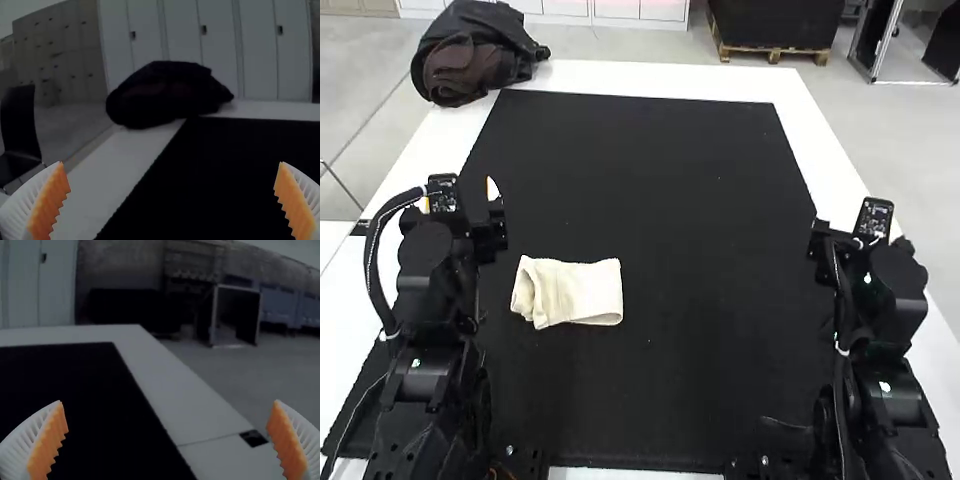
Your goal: Fold the towel.
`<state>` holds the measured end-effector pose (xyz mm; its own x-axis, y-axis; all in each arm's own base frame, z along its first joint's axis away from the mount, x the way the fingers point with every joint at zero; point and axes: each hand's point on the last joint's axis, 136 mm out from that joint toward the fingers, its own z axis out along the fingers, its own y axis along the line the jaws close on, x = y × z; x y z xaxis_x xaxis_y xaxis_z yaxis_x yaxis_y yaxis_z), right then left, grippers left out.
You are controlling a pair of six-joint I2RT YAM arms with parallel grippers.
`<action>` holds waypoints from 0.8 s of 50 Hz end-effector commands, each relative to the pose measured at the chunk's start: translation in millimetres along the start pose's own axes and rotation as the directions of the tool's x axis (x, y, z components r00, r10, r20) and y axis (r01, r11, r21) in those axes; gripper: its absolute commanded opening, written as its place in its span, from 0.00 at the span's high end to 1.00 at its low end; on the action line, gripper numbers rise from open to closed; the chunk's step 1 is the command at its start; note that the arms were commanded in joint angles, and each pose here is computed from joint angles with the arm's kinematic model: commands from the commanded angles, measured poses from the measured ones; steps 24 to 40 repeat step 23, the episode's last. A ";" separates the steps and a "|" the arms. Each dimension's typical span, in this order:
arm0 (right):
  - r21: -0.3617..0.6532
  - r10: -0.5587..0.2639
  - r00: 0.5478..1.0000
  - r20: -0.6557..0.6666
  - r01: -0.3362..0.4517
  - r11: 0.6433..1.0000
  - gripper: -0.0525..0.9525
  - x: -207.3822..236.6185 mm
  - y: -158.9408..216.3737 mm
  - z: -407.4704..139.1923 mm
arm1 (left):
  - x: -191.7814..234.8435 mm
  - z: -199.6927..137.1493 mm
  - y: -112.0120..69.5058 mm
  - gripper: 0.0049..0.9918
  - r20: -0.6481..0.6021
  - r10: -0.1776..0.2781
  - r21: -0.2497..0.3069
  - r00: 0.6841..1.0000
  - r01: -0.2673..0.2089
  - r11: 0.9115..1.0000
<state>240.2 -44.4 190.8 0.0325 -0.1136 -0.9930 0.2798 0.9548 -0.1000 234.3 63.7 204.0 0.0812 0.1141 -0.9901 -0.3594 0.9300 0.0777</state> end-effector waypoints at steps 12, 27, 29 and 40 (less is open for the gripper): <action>-0.154 0.153 0.979 -0.137 -0.173 0.973 0.03 30.1 30.5 -4.5 | 15.5 -0.8 -5.8 0.03 -0.055 0.002 0.034 0.998 0.000 0.999; -0.152 0.153 0.979 -0.135 -0.174 0.973 0.03 29.8 30.1 -4.5 | 15.8 -0.9 -5.8 0.03 -0.059 -0.011 0.033 0.998 0.013 0.999; -0.152 0.153 0.979 -0.135 -0.174 0.973 0.03 29.8 30.1 -4.5 | 15.8 -0.9 -5.8 0.03 -0.059 -0.011 0.033 0.998 0.013 0.999; -0.152 0.153 0.979 -0.135 -0.174 0.973 0.03 29.8 30.1 -4.5 | 15.8 -0.9 -5.8 0.03 -0.059 -0.011 0.033 0.998 0.013 0.999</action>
